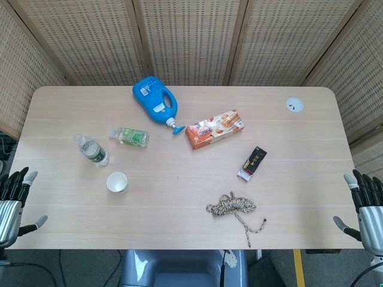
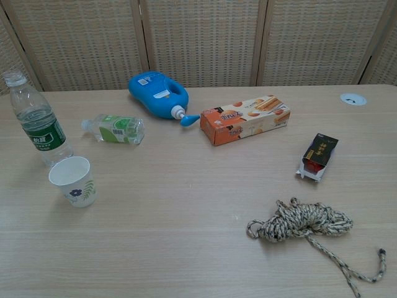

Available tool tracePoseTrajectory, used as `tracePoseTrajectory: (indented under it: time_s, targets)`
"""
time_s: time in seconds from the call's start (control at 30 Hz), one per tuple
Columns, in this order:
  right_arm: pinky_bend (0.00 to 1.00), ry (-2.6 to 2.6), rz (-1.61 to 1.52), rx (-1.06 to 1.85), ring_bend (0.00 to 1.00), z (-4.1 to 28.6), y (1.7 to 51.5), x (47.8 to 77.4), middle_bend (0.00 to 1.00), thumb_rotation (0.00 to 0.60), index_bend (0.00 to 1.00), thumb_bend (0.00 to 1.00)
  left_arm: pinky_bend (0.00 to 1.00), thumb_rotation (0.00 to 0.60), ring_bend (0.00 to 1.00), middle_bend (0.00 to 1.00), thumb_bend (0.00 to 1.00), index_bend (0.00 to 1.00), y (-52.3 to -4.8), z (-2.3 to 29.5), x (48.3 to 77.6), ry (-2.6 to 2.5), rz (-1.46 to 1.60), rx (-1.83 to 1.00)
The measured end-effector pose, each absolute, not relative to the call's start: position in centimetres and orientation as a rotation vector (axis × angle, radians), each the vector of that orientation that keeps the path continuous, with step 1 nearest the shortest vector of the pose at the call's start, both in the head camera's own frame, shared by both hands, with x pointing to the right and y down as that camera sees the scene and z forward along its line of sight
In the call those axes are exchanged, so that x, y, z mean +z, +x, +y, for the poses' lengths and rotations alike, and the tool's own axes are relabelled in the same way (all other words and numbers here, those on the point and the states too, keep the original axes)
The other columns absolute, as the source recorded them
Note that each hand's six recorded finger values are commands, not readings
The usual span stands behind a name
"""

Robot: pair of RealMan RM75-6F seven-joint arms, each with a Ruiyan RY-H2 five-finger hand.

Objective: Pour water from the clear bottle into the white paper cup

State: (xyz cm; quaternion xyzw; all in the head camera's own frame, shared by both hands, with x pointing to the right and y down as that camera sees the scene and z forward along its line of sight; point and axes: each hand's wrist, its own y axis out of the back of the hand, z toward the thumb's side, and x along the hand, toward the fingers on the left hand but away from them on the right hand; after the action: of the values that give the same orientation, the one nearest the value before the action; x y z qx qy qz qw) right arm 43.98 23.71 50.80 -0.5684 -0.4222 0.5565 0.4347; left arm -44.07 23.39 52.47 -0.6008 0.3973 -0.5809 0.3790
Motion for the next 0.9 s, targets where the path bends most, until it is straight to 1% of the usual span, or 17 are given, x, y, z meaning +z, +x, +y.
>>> tracePoseTrajectory:
  time_s: [0.3, 0.47, 0.7, 0.9]
  targets:
    - [0.0, -1.428, -1.057, 1.383, 0.0, 23.6, 44.1, 50.8, 0.0, 0.6, 0.0, 0.0, 0.0, 0.6, 0.0, 0.0, 0.11, 0.0, -44.2, 23.4, 52.7, -1.542, 1.014, -1.492]
    - [0.0, -1.437, -1.055, 1.384, 0.0, 23.6, 44.0, 51.0, 0.0, 0.6, 0.0, 0.0, 0.0, 0.6, 0.0, 0.0, 0.09, 0.0, -44.5, 22.7, 53.9, -1.588, 1.028, -1.495]
    - [0.0, -1.439, -1.054, 1.404, 0.0, 23.4, 44.2, 51.4, 0.0, 0.6, 0.0, 0.0, 0.0, 0.6, 0.0, 0.0, 0.05, 0.0, -46.5, 20.2, 58.1, -1.752, 1.163, -1.459]
    - [0.0, -1.441, -1.047, 1.426, 0.0, 23.1, 44.2, 52.0, 0.0, 0.6, 0.0, 0.0, 0.0, 0.6, 0.0, 0.0, 0.04, 0.0, -48.8, 17.8, 62.8, -1.967, 1.411, -1.414]
